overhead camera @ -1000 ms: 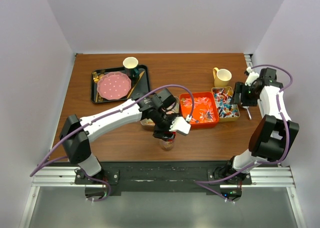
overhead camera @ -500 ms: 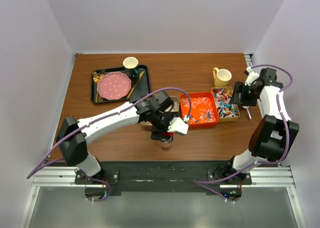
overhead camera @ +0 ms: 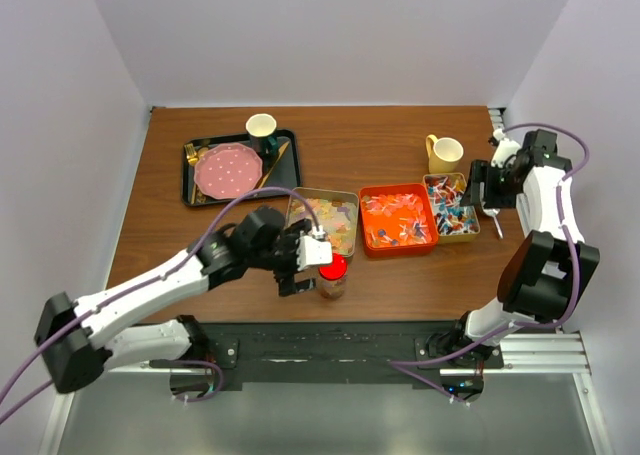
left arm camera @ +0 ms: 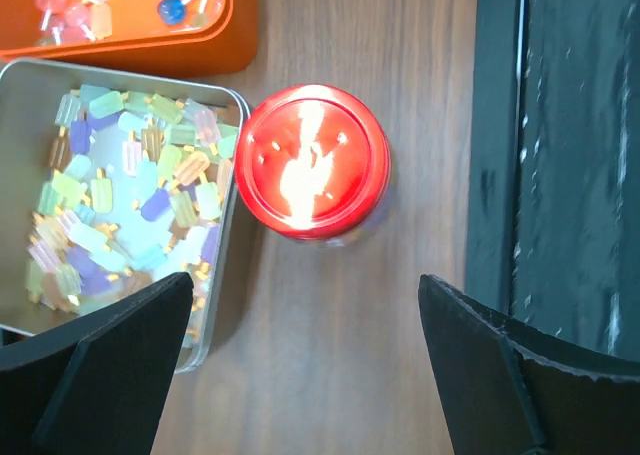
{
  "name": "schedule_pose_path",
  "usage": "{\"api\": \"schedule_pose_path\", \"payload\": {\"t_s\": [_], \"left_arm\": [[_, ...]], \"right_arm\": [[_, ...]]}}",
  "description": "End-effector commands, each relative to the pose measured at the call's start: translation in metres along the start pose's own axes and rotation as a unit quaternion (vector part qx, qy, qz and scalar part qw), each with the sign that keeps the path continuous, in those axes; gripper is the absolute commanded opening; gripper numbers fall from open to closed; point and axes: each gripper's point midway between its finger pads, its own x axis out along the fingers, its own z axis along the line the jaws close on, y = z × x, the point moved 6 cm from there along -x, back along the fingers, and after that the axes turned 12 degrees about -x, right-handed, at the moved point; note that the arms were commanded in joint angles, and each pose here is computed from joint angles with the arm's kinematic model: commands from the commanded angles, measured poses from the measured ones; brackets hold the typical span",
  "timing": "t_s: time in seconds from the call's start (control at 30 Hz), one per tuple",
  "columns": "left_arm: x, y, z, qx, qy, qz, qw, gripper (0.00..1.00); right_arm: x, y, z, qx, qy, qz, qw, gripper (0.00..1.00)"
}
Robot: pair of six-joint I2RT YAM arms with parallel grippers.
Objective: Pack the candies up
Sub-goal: Close the bottle lid on the packing bottle, then screw the bottle lid onto the packing bottle.
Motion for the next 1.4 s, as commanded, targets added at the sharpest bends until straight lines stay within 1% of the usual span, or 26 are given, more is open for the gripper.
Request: {"api": "schedule_pose_path", "payload": {"t_s": [0.0, 0.03, 0.07, 0.13, 0.17, 0.23, 0.3, 0.33, 0.43, 0.47, 0.5, 0.53, 0.57, 0.63, 0.67, 0.73, 0.8, 0.9, 0.97, 1.0, 1.07, 1.1, 1.13, 1.23, 1.3, 1.37], "left_arm": [[0.009, -0.003, -0.004, -0.105, -0.038, -0.129, 0.985, 1.0], [0.014, 0.006, -0.006, -0.129, -0.047, -0.145, 0.98, 1.0], [0.017, 0.005, -0.004, -0.133, -0.056, -0.169, 0.975, 1.0], [0.028, 0.016, -0.001, -0.143, -0.081, -0.196, 0.967, 1.0], [0.031, 0.02, 0.001, -0.144, -0.091, -0.206, 0.964, 1.0], [0.045, 0.035, 0.003, -0.143, -0.111, -0.227, 0.957, 1.0], [0.055, 0.051, 0.0, -0.134, -0.113, -0.229, 0.957, 1.0], [0.06, 0.047, 0.0, -0.118, -0.113, -0.254, 0.953, 1.0], [0.07, 0.058, -0.006, -0.107, -0.102, -0.268, 0.952, 1.0], [0.072, 0.058, -0.009, -0.104, -0.09, -0.27, 0.953, 1.0], [0.073, 0.061, -0.011, -0.093, -0.08, -0.269, 0.955, 1.0], [0.075, 0.06, -0.014, -0.082, -0.069, -0.275, 0.956, 1.0], [0.077, 0.061, -0.017, -0.075, -0.063, -0.275, 0.957, 1.0], [0.081, 0.063, -0.017, -0.059, -0.059, -0.279, 0.957, 1.0], [0.082, 0.064, -0.017, -0.057, -0.06, -0.28, 0.957, 1.0], [0.085, 0.063, -0.017, -0.045, -0.055, -0.284, 0.956, 1.0], [0.085, 0.066, -0.019, -0.043, -0.049, -0.283, 0.957, 1.0], [0.083, 0.07, -0.025, -0.038, -0.035, -0.297, 0.953, 1.0], [0.084, 0.065, -0.019, -0.043, -0.047, -0.312, 0.948, 1.0], [0.082, 0.055, -0.015, -0.028, -0.054, -0.334, 0.941, 1.0], [0.09, 0.059, -0.014, -0.013, -0.054, -0.33, 0.942, 1.0], [0.09, 0.049, -0.01, -0.006, -0.061, -0.351, 0.935, 1.0], [0.099, 0.057, -0.008, -0.014, -0.066, -0.339, 0.939, 1.0], [0.11, 0.057, -0.002, -0.023, -0.079, -0.345, 0.935, 1.0], [0.114, 0.054, -0.001, -0.016, -0.078, -0.35, 0.933, 1.0], [0.115, 0.054, 0.0, -0.019, -0.081, -0.35, 0.933, 1.0]], "right_arm": [[-0.026, -0.017, 0.01, -0.084, -0.04, -0.034, 0.995, 0.69], [-0.032, -0.017, 0.014, -0.101, -0.053, -0.035, 0.993, 0.69], [-0.039, -0.022, 0.015, -0.142, -0.057, -0.048, 0.987, 0.69], [-0.055, -0.025, 0.025, -0.182, -0.077, -0.066, 0.978, 0.69], [-0.064, -0.031, 0.025, -0.218, -0.074, -0.082, 0.97, 0.7], [-0.075, -0.036, 0.034, -0.244, -0.086, -0.102, 0.961, 0.7], [-0.084, -0.045, 0.05, -0.283, -0.107, -0.12, 0.946, 0.7], [-0.083, -0.044, 0.066, -0.304, -0.13, -0.111, 0.937, 0.71], [-0.084, -0.038, 0.102, -0.386, -0.152, -0.095, 0.905, 0.71], [-0.075, -0.031, 0.125, -0.42, -0.179, -0.085, 0.886, 0.71], [-0.075, -0.028, 0.133, -0.432, -0.184, -0.089, 0.878, 0.71], [-0.074, -0.028, 0.154, -0.463, -0.193, -0.102, 0.859, 0.71], [-0.069, -0.022, 0.161, -0.454, -0.199, -0.094, 0.863, 0.71], [-0.063, -0.022, 0.174, -0.458, -0.206, -0.1, 0.859, 0.71], [-0.058, -0.02, 0.176, -0.449, -0.207, -0.089, 0.864, 0.71], [-0.056, -0.019, 0.182, -0.451, -0.21, -0.07, 0.864, 0.71], [-0.061, -0.026, 0.182, -0.446, -0.193, -0.065, 0.872, 0.7], [-0.068, -0.031, 0.183, -0.459, -0.173, -0.059, 0.869, 0.7], [-0.071, -0.029, 0.188, -0.469, -0.177, -0.042, 0.864, 0.7], [-0.071, -0.028, 0.189, -0.475, -0.179, -0.029, 0.861, 0.7], [-0.07, -0.019, 0.194, -0.494, -0.191, -0.008, 0.848, 0.71], [-0.068, -0.015, 0.196, -0.501, -0.198, 0.002, 0.843, 0.7], [-0.066, -0.01, 0.2, -0.511, -0.205, 0.012, 0.835, 0.7], [-0.053, -0.002, 0.209, -0.531, -0.221, 0.022, 0.818, 0.7], [-0.045, 0.003, 0.214, -0.525, -0.229, 0.027, 0.819, 0.7], [-0.038, 0.006, 0.223, -0.527, -0.246, 0.033, 0.812, 0.7]]}}
